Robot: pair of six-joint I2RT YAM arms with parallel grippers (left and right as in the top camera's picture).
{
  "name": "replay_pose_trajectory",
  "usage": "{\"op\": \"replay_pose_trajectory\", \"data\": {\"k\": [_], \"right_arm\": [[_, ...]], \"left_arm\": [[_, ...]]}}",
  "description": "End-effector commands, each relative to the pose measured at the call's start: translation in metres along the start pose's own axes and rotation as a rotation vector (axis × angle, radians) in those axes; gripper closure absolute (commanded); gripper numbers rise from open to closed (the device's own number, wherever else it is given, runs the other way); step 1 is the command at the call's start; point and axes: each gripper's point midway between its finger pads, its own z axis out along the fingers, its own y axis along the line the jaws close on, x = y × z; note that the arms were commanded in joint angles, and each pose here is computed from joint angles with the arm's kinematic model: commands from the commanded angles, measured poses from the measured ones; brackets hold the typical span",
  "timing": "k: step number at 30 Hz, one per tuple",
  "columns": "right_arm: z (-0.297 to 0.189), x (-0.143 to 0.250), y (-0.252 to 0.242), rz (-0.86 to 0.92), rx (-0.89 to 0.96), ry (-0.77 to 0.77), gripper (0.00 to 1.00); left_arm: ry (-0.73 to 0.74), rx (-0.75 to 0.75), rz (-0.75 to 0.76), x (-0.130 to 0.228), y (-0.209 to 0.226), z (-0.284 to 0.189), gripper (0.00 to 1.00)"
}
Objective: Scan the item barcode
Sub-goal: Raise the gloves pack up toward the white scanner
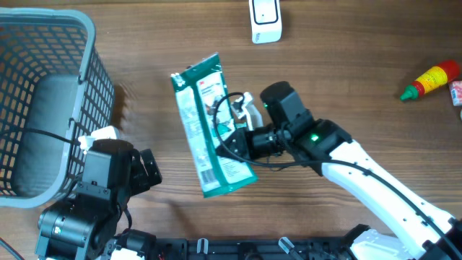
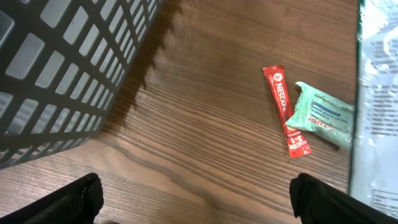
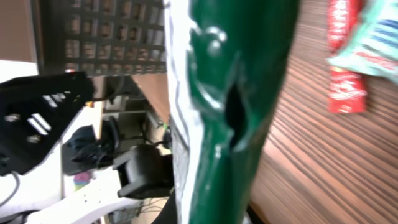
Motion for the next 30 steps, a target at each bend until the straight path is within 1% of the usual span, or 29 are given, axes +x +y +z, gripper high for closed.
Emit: {"op": "replay_pose_trajectory", "data": {"k": [1, 5, 9, 14, 20, 26, 30], "right_arm": [[-0.017, 0.001, -0.006, -0.112, 0.056, -0.031, 0.95], [-0.033, 0.009, -0.005, -0.134, 0.106, -0.055, 0.95], [-0.058, 0.024, 0.015, -0.178, 0.087, -0.088, 0.95], [-0.086, 0.057, 0.031, -0.140, 0.070, -0.092, 0.96], [-0.110, 0.074, 0.054, -0.137, 0.005, -0.143, 0.95], [-0.123, 0.087, 0.071, -0.161, -0.059, -0.159, 0.96], [-0.122, 0.092, 0.069, -0.135, -0.054, -0.142, 0.96]], "left_arm": [[0.000, 0.003, 0.010, 0.000, 0.000, 0.000, 0.00], [0.000, 0.003, 0.010, 0.000, 0.000, 0.000, 0.00], [0.000, 0.003, 0.010, 0.000, 0.000, 0.000, 0.00], [0.000, 0.003, 0.010, 0.000, 0.000, 0.000, 0.00], [0.000, 0.003, 0.010, 0.000, 0.000, 0.000, 0.00], [0.000, 0.003, 0.010, 0.000, 0.000, 0.000, 0.00], [0.000, 0.003, 0.010, 0.000, 0.000, 0.000, 0.00]]}}
